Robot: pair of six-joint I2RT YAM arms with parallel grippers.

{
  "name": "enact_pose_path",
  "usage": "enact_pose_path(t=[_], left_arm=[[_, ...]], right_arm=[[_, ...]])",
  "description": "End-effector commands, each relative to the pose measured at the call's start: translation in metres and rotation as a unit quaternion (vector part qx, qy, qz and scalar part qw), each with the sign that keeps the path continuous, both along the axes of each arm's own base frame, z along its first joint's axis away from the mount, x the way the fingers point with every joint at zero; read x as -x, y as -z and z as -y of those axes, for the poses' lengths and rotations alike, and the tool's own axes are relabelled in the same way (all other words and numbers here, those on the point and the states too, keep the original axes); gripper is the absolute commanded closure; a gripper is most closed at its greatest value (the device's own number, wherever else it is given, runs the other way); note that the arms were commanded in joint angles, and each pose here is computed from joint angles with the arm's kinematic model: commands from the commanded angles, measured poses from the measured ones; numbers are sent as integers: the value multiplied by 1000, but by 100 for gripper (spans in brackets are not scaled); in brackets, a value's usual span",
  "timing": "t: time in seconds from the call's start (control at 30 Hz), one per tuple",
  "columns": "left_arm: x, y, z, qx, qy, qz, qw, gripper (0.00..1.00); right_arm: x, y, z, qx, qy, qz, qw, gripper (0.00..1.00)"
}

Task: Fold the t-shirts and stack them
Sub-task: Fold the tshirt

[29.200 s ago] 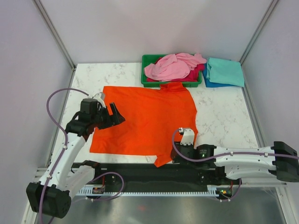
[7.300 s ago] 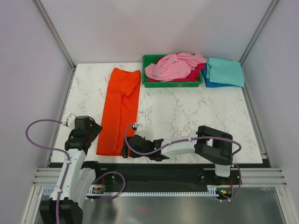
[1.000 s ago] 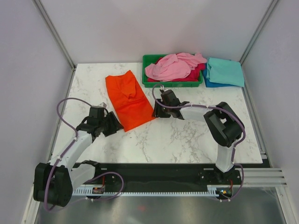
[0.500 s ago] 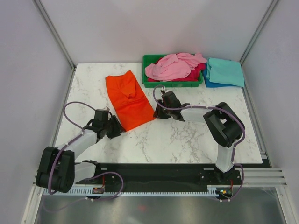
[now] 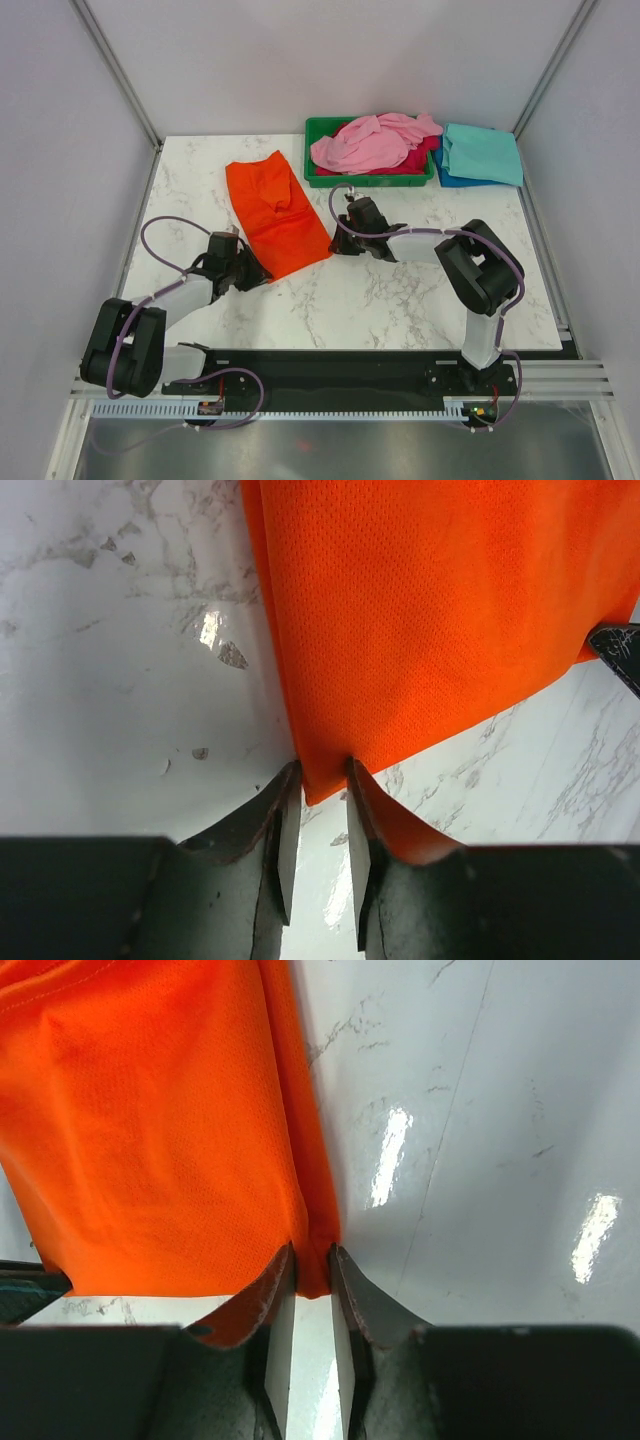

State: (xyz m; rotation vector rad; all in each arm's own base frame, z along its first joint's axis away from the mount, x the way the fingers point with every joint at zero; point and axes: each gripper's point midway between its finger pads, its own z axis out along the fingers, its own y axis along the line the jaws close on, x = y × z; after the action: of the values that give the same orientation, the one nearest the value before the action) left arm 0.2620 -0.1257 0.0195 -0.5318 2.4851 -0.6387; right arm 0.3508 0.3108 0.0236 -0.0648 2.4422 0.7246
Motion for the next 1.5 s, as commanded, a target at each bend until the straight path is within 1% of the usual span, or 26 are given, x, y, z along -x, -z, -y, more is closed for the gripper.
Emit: enact_pose_path(t=[0.0, 0.03, 0.07, 0.13, 0.2, 0.33, 0.37, 0.43, 0.6, 0.73, 0.77, 0.8, 0.83, 0.87, 0.9, 0.93, 1.0, 1.03, 1.1, 1.13, 1.2, 1.23, 1.27, 1.3, 1.33, 1.47], left_arm=[[5, 8, 1, -7, -6, -21, 1000, 70], [5, 8, 1, -8, -6, -20, 1000, 75], [5, 8, 3, -8, -2, -18, 1000, 87], [4, 5, 6, -9, 9, -9, 1000, 98], [4, 1, 11, -12, 26, 1, 1000, 98], [9, -8, 15, -20, 35, 0, 999, 98], [11, -15, 20, -15, 36, 5, 999, 98], [20, -20, 21, -17, 38, -2, 999, 98], [40, -50, 39, 6, 65, 19, 998, 98], [59, -65, 46, 19, 83, 17, 996, 98], [67, -66, 48, 22, 91, 10, 996, 98], [71, -72, 50, 31, 97, 19, 995, 98], [78, -73, 52, 32, 106, 17, 994, 98], [85, -74, 54, 39, 112, 10, 993, 98], [89, -79, 55, 47, 116, 17, 992, 98], [96, -79, 59, 51, 127, 13, 990, 98], [107, -82, 62, 58, 133, 5, 989, 98], [113, -89, 67, 67, 143, 8, 987, 98], [123, -92, 69, 68, 148, 0, 987, 98], [128, -103, 73, 80, 154, 5, 985, 98], [135, -113, 76, 90, 158, 5, 983, 98], [141, -124, 79, 96, 168, 10, 981, 98], [143, -135, 79, 107, 165, 21, 980, 98], [142, -141, 78, 107, 162, 28, 981, 98], [143, -154, 79, 112, 165, 38, 979, 98], [138, -179, 79, 107, 171, 60, 977, 98]], right_arm=[[20, 29, 10, 23, -5, -43, 999, 74], [21, 30, 9, 24, -6, -44, 999, 79], [22, 30, 10, 24, -5, -46, 999, 82], [22, 29, 10, 21, -6, -46, 999, 90], [24, 27, 11, 20, -7, -46, 999, 93], [29, 25, 14, 23, -8, -48, 999, 99], [32, 23, 16, 21, -10, -50, 998, 100], [38, 20, 18, 19, -12, -52, 998, 100], [55, -1, 39, 32, -5, -37, 999, 100], [86, -12, 63, 41, 13, -53, 998, 100], [94, -20, 70, 39, 20, -45, 998, 100], [103, -23, 73, 40, 20, -48, 998, 100], [112, -37, 69, 25, 22, -39, 999, 100], [119, -37, 73, 28, 28, -39, 998, 100], [128, -41, 75, 29, 30, -43, 998, 100], [137, -56, 71, 15, 23, -28, 999, 100], [150, -59, 79, 18, 39, -30, 999, 100], [157, -70, 80, 6, 36, -20, 999, 100], [170, -75, 88, 4, 46, -30, 998, 100], [176, -88, 87, -15, 43, -20, 999, 100], [186, -97, 94, -21, 49, -27, 998, 100], [190, -107, 96, -31, 49, -19, 998, 100], [191, -116, 97, -37, 52, -14, 998, 100], [195, -115, 104, -26, 57, -22, 998, 100], [194, -126, 106, -34, 60, -12, 998, 100], [192, -140, 110, -25, 64, -4, 998, 100]])
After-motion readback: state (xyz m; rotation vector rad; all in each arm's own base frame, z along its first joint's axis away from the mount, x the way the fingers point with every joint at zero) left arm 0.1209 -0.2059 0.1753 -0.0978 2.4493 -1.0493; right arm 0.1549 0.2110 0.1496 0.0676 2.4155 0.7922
